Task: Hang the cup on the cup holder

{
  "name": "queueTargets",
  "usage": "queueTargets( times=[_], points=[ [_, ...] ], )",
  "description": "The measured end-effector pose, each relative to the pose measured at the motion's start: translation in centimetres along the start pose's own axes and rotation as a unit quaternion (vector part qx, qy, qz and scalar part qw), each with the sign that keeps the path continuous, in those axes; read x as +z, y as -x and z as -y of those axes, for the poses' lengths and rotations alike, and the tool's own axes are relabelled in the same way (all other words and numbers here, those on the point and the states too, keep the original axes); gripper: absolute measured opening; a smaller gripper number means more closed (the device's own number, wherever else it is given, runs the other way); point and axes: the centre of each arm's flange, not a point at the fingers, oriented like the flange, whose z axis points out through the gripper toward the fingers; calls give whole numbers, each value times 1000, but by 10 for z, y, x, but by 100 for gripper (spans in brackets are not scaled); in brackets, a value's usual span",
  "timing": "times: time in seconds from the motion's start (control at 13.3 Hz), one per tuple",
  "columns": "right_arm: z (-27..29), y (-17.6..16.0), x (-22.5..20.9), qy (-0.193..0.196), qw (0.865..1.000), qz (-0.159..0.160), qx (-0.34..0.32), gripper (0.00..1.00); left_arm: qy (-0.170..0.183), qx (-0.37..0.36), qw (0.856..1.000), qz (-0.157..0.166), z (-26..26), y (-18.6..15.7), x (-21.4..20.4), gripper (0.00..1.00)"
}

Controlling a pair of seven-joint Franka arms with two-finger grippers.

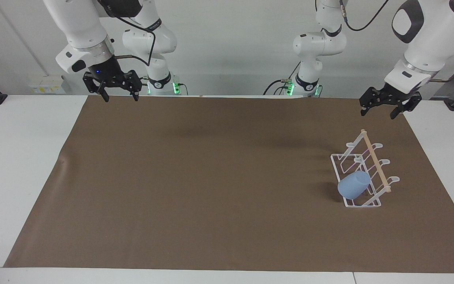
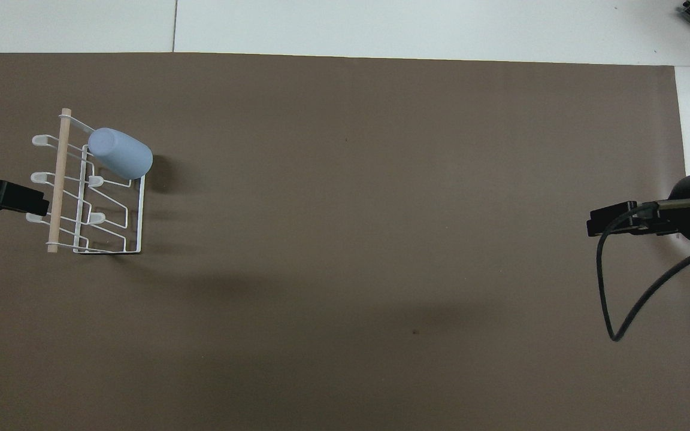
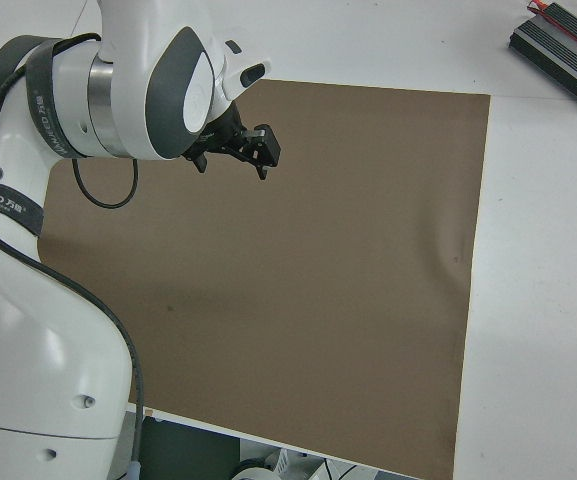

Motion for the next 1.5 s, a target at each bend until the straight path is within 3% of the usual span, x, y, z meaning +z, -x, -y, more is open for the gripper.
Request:
queueTargets(
  times=[1.5],
  points=[
    [0,0,0,0,1000,0,0,100,5,-5,1000,24,-10,3,4,100]
  ],
)
